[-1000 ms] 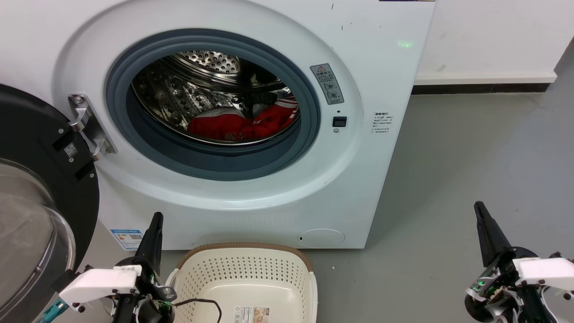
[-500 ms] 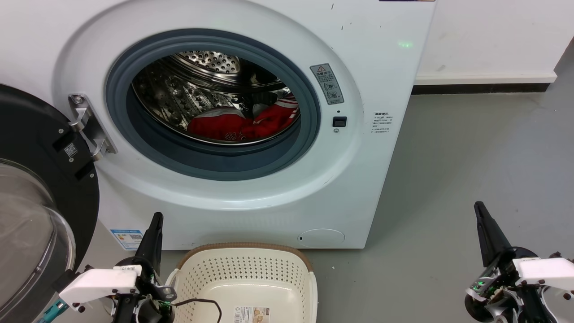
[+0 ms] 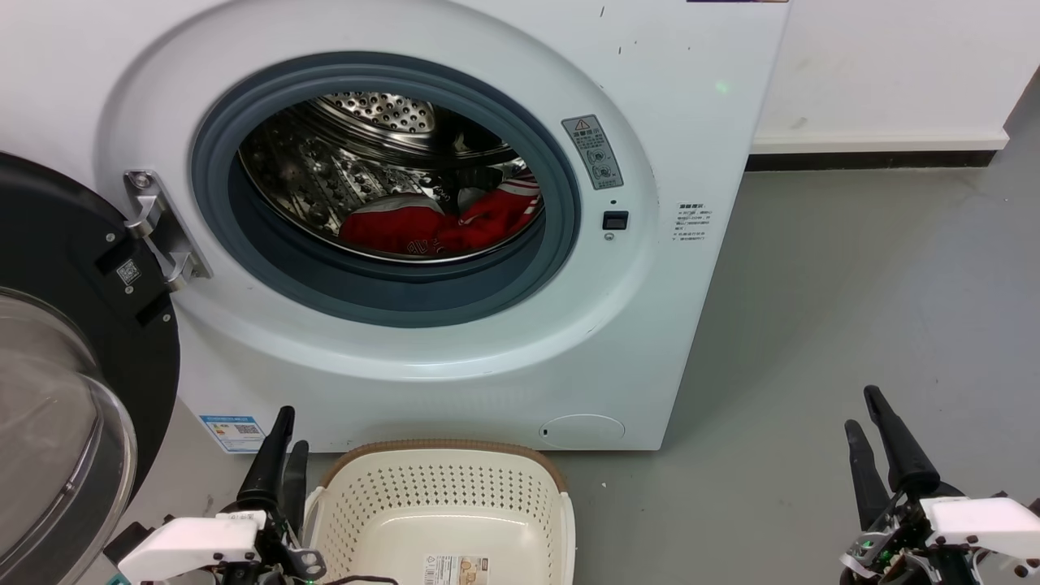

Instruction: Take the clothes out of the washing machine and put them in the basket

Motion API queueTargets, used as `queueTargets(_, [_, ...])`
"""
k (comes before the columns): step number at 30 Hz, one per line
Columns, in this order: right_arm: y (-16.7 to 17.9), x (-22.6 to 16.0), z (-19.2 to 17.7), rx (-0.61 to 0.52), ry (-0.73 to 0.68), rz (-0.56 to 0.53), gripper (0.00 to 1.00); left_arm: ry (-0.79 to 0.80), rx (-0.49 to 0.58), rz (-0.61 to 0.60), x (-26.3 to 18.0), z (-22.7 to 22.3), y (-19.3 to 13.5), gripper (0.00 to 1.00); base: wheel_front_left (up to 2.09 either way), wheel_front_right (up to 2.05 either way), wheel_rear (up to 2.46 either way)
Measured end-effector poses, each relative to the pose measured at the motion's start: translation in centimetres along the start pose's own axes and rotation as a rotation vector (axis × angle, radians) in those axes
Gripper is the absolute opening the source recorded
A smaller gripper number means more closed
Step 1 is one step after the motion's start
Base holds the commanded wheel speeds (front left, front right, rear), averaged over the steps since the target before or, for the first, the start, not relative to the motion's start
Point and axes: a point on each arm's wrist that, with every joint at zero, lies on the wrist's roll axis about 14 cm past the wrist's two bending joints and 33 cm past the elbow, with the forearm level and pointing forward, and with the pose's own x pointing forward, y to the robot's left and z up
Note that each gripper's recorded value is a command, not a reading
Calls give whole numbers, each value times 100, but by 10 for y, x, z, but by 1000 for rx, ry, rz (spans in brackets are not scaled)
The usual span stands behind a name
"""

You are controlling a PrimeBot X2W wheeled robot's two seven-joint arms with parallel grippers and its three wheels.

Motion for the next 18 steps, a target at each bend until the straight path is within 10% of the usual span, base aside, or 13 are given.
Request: queueTargets(18, [0, -2, 15, -146, -82, -7, 100, -106, 154, -6, -3, 23, -5, 100, 0, 0, 0])
